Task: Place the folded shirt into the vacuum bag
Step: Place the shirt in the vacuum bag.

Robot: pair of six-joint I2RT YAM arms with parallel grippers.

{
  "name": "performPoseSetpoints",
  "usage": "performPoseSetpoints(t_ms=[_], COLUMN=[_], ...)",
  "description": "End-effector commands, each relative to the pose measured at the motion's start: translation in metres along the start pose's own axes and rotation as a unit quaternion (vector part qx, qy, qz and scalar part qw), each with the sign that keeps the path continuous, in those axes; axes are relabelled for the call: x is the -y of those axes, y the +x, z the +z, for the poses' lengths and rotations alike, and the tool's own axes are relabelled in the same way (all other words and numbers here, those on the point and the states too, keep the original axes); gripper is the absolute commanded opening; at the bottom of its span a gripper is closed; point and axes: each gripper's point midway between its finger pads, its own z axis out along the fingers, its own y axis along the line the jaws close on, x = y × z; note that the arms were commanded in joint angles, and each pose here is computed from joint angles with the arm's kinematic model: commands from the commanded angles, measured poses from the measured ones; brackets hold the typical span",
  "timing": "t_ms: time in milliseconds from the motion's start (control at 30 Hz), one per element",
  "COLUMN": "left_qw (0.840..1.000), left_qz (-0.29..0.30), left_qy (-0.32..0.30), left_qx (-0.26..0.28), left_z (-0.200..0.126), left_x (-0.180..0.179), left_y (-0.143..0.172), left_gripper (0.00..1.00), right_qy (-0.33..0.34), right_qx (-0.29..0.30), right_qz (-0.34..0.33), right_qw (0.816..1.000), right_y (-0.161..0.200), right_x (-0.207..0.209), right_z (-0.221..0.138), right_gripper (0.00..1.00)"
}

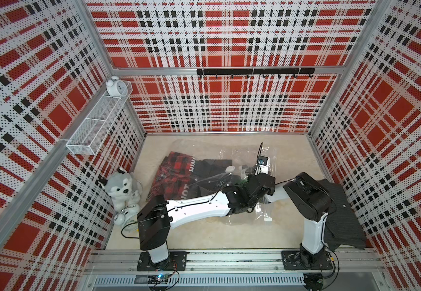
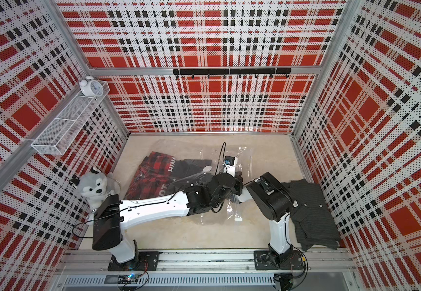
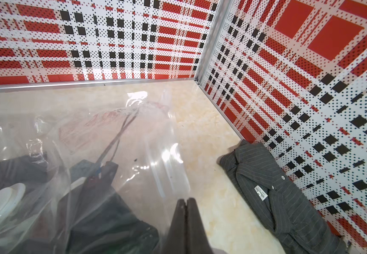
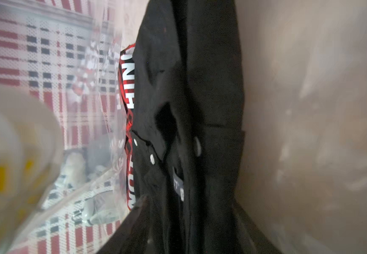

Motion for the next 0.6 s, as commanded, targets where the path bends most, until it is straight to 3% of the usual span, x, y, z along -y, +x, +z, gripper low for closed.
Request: performPoseSetpoints(t_ms=[0,367,567], left_qw=[0.999,1.0,1.0], left_qz=[-0.019,-0.023,-0.021], left_qy=[0.021,0.014,0.011], left_qx=[0.021,0.014,0.002], left_z=[-0.003,0.004,0.014], left_x=[0.003,-0.013,-0.019], left_y=[-0.014,-0.004,0.009], left_gripper=[0.0,0.0,0.0], right_qy=[0.038,0.114,0.145], right_qx=[0.005,0.03,0.049], right_qz=[-0.035,-0.05,-0.035], right_qw=[0.999,0.992,0.988], right_y=[0.001,-0.002,-0.015], right_x=[0.01,0.05,0.078], right_z=[-0.02,-0.093,-0.114], right_gripper=[0.63,0.76,0.75])
